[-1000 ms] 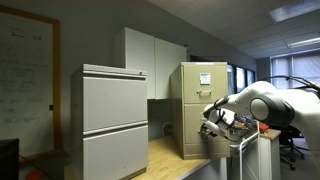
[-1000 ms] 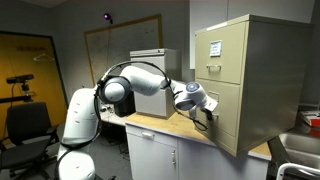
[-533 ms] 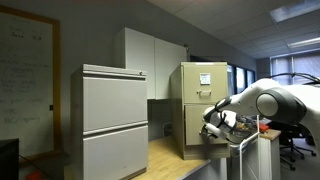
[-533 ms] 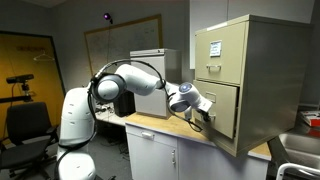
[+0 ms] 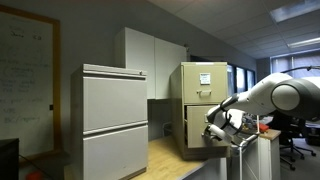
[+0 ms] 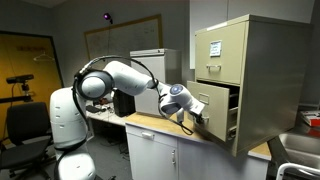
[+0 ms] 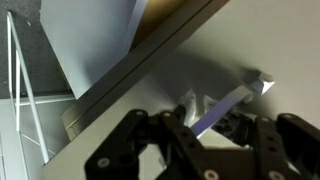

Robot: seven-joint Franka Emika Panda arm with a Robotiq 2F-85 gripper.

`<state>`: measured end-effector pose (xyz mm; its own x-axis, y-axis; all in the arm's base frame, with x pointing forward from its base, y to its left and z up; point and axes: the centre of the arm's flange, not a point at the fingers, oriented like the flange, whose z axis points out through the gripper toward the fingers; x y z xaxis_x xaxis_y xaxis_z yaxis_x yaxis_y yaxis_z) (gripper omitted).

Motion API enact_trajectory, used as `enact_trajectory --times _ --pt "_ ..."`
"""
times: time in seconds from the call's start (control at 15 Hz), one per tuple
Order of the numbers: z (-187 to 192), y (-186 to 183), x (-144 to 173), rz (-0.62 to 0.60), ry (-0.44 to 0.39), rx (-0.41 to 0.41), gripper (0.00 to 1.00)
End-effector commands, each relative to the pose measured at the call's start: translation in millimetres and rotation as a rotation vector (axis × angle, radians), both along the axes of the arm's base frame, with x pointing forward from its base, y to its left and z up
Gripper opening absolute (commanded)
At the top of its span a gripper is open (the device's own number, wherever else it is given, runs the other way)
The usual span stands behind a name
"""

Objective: Open the bottom drawer on the beige filing cabinet

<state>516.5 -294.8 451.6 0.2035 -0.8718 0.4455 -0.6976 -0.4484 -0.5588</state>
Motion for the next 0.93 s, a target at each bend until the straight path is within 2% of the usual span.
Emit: enact_trajectory --times 0.0,0.87 --pt "-47 43 -49 0.067 0.113 0.073 0.05" --pt "-59 90 -132 0.066 0.122 0.108 0.05"
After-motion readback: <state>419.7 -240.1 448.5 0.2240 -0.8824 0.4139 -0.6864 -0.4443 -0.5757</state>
